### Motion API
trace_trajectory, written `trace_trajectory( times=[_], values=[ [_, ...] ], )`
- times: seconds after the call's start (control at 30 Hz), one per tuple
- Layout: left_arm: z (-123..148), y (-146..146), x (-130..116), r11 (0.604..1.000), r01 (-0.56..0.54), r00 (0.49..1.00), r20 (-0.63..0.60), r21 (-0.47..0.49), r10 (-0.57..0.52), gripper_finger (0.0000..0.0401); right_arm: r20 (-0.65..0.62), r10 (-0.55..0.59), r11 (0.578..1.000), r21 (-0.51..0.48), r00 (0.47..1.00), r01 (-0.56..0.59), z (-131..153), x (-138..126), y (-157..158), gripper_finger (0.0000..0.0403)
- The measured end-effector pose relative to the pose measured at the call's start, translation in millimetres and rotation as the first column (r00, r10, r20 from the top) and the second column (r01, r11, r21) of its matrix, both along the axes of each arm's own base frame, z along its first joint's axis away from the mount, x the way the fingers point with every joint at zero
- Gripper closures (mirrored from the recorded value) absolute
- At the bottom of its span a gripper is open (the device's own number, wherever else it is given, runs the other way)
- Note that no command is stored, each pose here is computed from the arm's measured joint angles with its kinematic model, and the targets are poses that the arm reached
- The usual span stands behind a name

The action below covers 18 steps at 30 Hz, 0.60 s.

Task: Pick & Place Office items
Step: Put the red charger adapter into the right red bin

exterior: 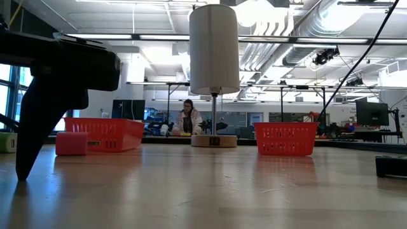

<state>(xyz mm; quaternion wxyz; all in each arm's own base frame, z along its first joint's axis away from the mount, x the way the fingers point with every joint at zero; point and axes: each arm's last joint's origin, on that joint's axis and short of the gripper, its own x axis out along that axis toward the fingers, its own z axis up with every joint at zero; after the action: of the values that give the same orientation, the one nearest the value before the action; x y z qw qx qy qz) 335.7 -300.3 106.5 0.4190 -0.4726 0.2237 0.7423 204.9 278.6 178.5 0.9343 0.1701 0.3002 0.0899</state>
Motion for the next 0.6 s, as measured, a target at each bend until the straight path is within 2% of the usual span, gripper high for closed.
trace_trajectory(
  times=[0.17,0.6],
  values=[
    [0.2,-1.5,-1.1,1.000,0.005,1.000,0.010,0.006,-0.005,0.0023,0.000,0.000,1.000,-0.001,1.000,0.000,0.0,0.0,0.0,0.0102],
    [0.3,-10.7,-8.8,0.999,0.041,0.999,0.034,0.023,-0.042,0.0115,0.000,0.000,1.000,0.000,1.000,0.000,0.0,0.1,-0.1,0.0102]
  ],
)
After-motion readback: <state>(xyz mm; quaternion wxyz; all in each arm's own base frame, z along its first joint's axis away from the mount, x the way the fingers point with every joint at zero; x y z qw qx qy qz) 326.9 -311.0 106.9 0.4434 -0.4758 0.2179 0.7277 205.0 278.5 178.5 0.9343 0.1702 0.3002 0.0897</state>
